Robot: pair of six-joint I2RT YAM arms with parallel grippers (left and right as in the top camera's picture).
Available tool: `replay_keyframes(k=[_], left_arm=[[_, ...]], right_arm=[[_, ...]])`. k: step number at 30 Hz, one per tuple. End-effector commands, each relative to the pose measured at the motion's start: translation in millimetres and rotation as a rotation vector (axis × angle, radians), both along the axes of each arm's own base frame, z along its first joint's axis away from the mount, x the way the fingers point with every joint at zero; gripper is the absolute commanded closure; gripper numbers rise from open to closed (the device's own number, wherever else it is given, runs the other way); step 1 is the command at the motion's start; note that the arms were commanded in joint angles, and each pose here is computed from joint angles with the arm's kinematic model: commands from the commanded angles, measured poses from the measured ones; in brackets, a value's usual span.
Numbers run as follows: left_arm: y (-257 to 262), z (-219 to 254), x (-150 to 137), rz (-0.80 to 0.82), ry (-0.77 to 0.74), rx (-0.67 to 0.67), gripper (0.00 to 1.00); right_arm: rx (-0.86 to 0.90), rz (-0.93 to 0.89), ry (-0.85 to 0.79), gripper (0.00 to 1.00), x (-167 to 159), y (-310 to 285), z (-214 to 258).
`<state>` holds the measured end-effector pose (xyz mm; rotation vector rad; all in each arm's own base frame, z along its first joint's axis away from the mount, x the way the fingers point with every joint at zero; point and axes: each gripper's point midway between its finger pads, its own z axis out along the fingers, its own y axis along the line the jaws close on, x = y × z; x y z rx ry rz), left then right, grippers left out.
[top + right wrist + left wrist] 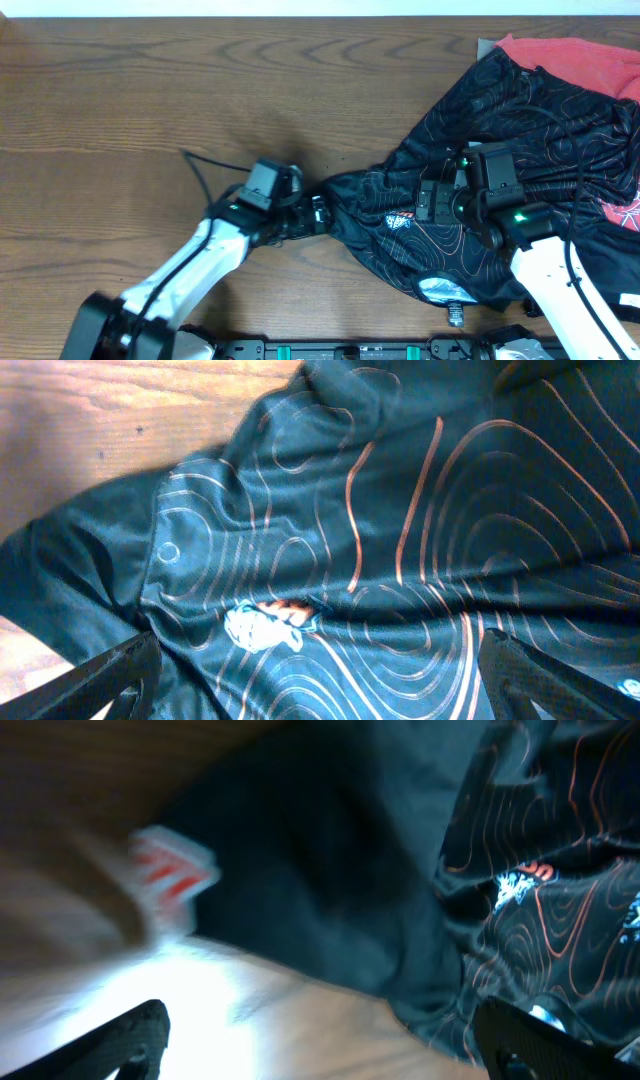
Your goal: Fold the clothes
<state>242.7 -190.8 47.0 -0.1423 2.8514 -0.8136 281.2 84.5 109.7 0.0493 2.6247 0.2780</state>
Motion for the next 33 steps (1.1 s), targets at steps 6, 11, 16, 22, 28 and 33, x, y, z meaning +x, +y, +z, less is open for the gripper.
replay_keyframes(k=[6,11,16,22,28,33], left_arm=[[-30.7,-33.5,16.6,-0.001,0.008,-0.007,0.91],[9.3,-34.3,51.9,0.042,-0.134,0.142,0.94],[76.3,-1.5,107.7,0.178,-0.232,0.253,0.94],[167.5,69.7,173.7,0.432,-0.337,0.260,0.94],[188.5,98.5,173.6,0.464,-0.281,0.112,0.94],[140.4,73.2,124.8,0.343,-0.049,0.019,0.71]], right_arm=[[-0.005,-0.024,0.012,0.01,-5.3,-7.1,4.3],[-0.045,-0.045,0.027,0.01,-8.6,-15.2,1.1],[-0.062,-0.050,0.046,0.01,-12.9,-18.6,-1.6],[-0.062,-0.050,0.047,0.01,-13.1,-18.6,-1.7],[-0.065,-0.050,0.055,0.01,-14.9,-19.1,-2.6],[-0.067,-0.052,0.052,0.01,-14.0,-19.5,-2.4]])
